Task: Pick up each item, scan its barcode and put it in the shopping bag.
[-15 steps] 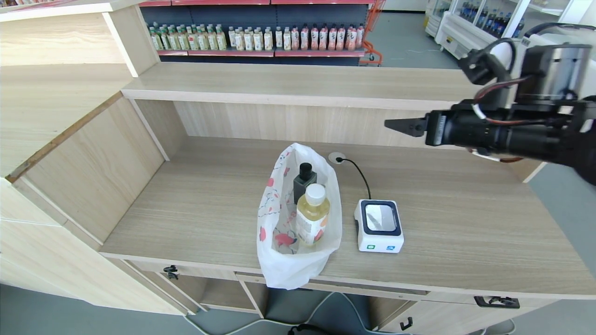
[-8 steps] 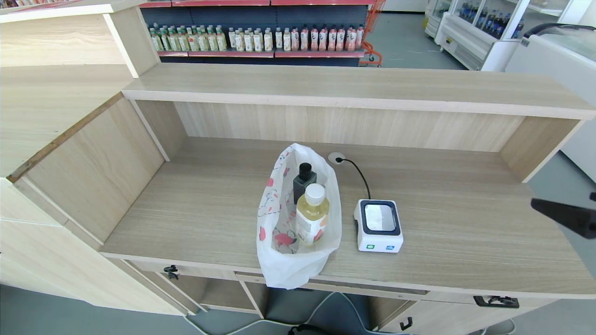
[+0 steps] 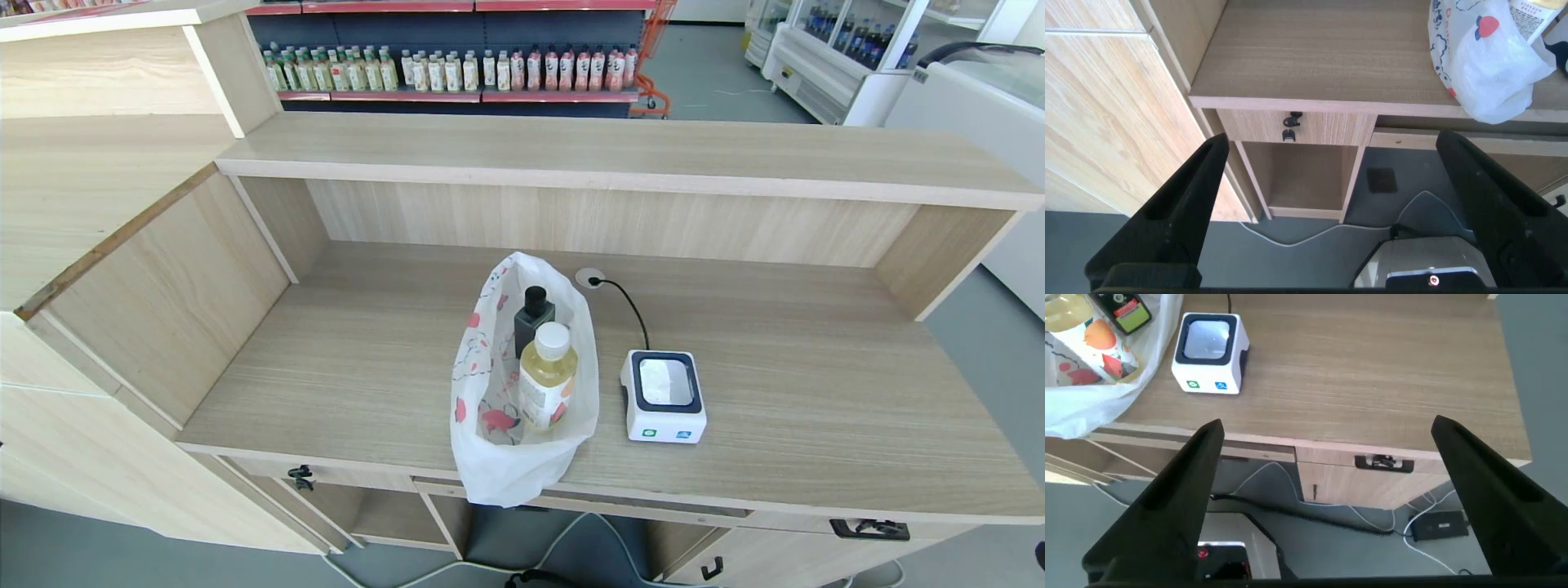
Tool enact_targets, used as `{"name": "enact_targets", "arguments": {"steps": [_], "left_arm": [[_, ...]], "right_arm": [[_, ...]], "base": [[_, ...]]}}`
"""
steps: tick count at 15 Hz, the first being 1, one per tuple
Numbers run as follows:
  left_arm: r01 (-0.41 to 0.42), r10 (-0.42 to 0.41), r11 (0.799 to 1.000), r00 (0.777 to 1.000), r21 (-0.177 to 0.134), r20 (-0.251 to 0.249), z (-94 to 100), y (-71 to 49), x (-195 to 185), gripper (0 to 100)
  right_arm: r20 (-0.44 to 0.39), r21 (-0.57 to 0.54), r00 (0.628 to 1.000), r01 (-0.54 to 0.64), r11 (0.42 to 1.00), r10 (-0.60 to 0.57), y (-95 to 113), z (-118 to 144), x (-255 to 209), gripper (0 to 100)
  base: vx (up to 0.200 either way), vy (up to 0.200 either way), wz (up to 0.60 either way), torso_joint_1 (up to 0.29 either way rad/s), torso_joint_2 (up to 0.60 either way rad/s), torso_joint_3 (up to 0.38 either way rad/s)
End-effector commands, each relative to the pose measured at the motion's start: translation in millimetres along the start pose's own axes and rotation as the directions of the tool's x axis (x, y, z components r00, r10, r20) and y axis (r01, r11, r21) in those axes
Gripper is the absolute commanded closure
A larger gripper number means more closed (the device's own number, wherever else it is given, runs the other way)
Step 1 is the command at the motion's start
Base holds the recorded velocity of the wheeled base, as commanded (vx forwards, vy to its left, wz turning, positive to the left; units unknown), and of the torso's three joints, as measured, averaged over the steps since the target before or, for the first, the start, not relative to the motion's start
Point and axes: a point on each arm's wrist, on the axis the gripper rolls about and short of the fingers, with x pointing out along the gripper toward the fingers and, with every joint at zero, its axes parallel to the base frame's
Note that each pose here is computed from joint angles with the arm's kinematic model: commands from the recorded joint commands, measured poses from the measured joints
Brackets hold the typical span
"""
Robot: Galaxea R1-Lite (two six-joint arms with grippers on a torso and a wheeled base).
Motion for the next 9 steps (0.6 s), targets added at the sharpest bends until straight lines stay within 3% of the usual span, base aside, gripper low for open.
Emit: {"name": "enact_targets", "arguments": {"steps": [1, 5, 9], "left_arm": [[0.000, 0.000, 1.000, 1.000, 0.000, 0.001, 0.0, 0.0, 0, 0], [0.000, 0.000, 1.000, 1.000, 0.000, 0.001, 0.0, 0.0, 0, 0], [0.000, 0.000, 1.000, 1.000, -0.001, 0.001, 0.0, 0.0, 0, 0]], "right_arm": [[0.095, 0.006, 0.995, 0.041, 0.999, -0.041, 2, -32, -15, 0], [0.158, -0.037, 0.987, 0.012, 0.999, -0.006, 5, -64, -19, 0], [0.180, -0.010, 0.984, -0.011, 1.000, 0.013, 5, -71, -23, 0]], "base": [[0.000, 0.000, 0.00, 0.000, 0.00, 0.000], [0.000, 0.000, 0.00, 0.000, 0.00, 0.000], [0.000, 0.000, 0.00, 0.000, 0.00, 0.000]]}}
